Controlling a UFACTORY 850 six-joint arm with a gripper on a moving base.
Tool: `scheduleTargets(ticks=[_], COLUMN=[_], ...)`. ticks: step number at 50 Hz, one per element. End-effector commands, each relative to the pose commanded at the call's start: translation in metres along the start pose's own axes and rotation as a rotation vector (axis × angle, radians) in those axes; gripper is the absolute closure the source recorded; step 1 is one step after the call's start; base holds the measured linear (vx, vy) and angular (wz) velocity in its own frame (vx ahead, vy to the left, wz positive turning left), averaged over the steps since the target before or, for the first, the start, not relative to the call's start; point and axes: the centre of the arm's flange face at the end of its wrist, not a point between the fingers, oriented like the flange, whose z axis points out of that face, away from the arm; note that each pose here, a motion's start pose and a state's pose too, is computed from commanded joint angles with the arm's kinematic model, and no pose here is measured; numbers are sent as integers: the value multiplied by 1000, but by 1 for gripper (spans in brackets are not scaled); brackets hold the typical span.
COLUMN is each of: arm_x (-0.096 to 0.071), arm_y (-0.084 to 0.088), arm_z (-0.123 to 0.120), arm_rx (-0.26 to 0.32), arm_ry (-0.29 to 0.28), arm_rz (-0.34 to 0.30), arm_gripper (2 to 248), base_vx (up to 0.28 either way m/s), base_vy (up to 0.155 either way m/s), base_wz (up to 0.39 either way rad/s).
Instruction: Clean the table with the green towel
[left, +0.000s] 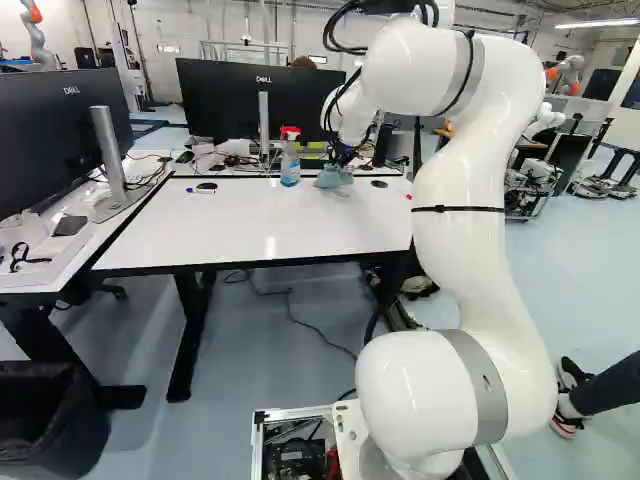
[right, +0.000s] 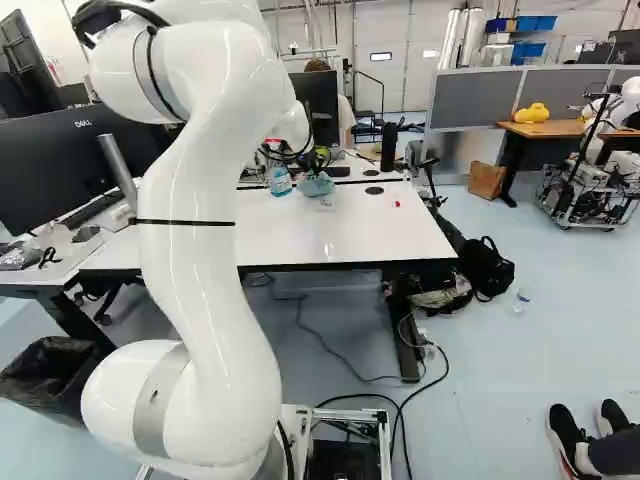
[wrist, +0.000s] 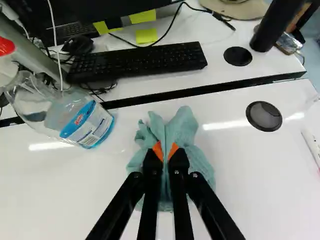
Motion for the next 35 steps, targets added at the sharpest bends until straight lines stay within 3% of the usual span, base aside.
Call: scheduleTargets(ticks=[35], arm_x=[-24], arm_y=[3], arm_z=[41], arm_rx=[-5], arm_ry=[-61], arm_rz=[1], arm_gripper=[221], base_vx=[0], base_vy=[0], base_wz=[0])
